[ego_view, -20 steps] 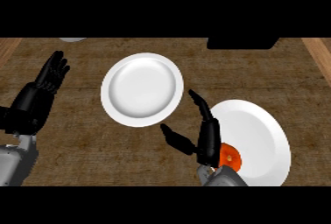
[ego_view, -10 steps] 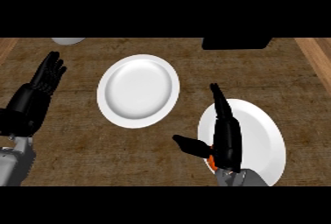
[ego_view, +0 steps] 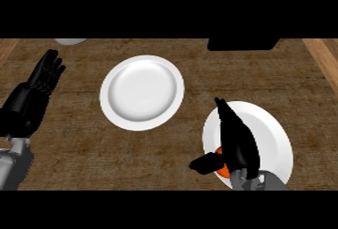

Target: Pick the squash from the plate and place it in the plate

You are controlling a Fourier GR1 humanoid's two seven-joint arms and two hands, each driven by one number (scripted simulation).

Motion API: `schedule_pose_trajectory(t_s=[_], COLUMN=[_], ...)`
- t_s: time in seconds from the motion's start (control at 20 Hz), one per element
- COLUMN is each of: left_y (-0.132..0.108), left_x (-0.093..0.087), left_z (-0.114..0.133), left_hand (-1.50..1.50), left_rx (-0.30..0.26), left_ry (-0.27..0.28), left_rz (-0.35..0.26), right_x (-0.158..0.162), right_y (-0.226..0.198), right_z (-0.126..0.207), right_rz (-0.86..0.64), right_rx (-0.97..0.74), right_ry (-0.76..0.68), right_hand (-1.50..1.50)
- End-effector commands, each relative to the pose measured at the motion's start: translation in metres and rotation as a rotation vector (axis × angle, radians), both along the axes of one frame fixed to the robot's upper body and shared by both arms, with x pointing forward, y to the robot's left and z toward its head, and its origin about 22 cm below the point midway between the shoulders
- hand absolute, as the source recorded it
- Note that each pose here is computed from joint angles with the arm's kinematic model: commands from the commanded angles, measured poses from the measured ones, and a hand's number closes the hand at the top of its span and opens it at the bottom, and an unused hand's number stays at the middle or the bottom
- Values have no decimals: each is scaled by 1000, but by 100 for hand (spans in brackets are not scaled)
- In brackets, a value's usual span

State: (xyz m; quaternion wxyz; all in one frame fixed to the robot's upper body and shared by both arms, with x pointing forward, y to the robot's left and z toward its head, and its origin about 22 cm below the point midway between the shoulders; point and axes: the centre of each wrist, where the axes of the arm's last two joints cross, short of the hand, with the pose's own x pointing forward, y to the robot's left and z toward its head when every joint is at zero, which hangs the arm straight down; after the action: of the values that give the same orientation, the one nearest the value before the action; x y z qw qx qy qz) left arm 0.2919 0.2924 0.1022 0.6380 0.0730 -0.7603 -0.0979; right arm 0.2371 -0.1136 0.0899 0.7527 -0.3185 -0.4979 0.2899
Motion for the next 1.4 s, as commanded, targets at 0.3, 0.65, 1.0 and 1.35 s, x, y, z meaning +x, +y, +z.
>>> schedule_pose_trajectory(t_s=[0.3, 0.65, 1.0, 1.35], left_y=[-9, -18, -20, -4], left_x=[13, 3, -4, -7], left_z=[13, 3, -12, -10], left_hand=[0, 0, 0, 0], left_rx=[-2, 2, -13, 2], left_ry=[1, -18, -8, -1], left_rz=[-7, -25, -20, -9], right_x=[11, 21, 18, 5], right_y=[-3, -20, -36, -34], right_z=[25, 12, -3, -24], right_rz=[-55, -140, -145, -127], right_rx=[-148, -251, -245, -213], right_ry=[344, 422, 491, 544], right_hand=[-150, -150, -150, -150])
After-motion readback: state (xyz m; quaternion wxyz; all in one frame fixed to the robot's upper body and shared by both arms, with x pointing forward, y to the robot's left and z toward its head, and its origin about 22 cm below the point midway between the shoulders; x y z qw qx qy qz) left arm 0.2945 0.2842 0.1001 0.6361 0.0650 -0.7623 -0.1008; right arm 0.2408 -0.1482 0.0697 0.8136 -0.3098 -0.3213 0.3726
